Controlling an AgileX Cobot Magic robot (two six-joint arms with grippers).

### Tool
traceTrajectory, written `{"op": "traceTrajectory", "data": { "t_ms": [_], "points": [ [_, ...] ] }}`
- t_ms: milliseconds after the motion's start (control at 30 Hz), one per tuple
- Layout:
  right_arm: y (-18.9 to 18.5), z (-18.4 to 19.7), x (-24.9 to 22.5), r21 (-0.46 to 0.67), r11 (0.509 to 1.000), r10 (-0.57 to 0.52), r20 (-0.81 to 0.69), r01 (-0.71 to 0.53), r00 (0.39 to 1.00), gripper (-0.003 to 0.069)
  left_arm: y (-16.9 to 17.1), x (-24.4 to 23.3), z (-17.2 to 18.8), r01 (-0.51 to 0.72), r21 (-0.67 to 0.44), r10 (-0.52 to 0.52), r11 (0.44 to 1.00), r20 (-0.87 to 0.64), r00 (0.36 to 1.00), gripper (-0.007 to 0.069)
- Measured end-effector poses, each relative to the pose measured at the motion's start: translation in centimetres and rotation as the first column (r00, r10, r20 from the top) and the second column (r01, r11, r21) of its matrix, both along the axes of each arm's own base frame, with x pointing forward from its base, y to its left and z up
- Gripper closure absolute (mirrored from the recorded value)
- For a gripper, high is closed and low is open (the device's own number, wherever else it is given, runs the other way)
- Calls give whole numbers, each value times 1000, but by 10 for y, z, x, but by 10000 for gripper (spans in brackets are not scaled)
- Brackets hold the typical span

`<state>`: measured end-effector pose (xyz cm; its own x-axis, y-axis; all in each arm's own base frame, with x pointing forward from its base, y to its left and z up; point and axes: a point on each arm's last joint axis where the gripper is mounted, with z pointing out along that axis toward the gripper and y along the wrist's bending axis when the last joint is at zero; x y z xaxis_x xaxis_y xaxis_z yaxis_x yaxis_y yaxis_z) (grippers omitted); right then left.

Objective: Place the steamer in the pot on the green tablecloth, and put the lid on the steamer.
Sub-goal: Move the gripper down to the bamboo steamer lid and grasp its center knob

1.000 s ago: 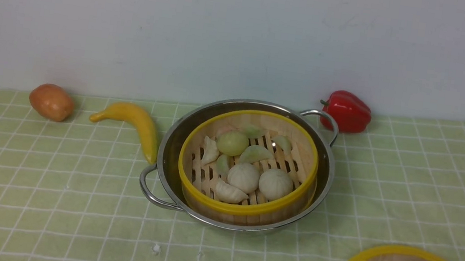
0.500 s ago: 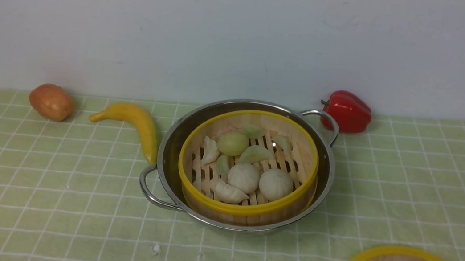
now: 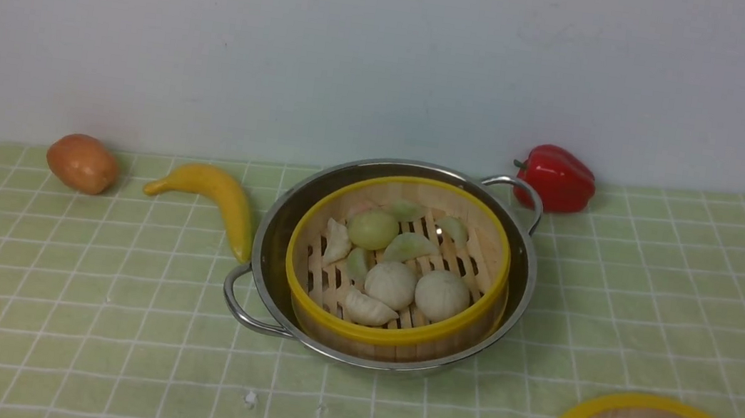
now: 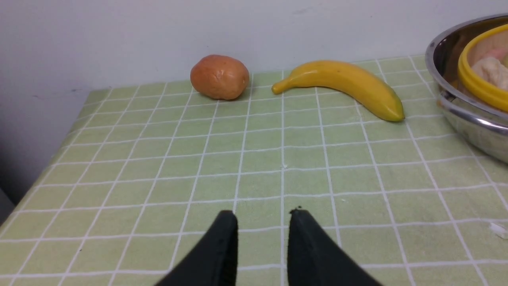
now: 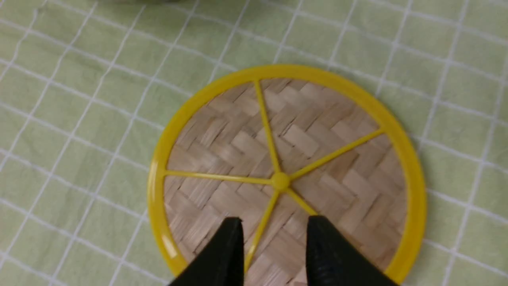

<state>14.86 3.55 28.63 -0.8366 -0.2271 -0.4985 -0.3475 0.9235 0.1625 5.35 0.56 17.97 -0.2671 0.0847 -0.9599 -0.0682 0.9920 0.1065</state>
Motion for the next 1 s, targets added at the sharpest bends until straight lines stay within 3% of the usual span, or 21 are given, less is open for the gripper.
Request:
{"op": "traceTrajectory", "data": {
  "t_ms": [167,300,533,1000],
  "points": [
    [15,-25,29,-9,996,83,-207,-86,975,415,0,0,0,0,0,0,1000,0,1000,445],
    [29,-40,48,-69,985,132,-290,-159,948,407,0,0,0,0,0,0,1000,0,1000,445],
    [41,-62,81,-194,968,79,-368,-160,926,394,0,0,0,0,0,0,1000,0,1000,431],
    [46,-109,104,-239,959,20,-486,-155,874,395,0,0,0,0,0,0,1000,1,1000,411]
  ]
}}
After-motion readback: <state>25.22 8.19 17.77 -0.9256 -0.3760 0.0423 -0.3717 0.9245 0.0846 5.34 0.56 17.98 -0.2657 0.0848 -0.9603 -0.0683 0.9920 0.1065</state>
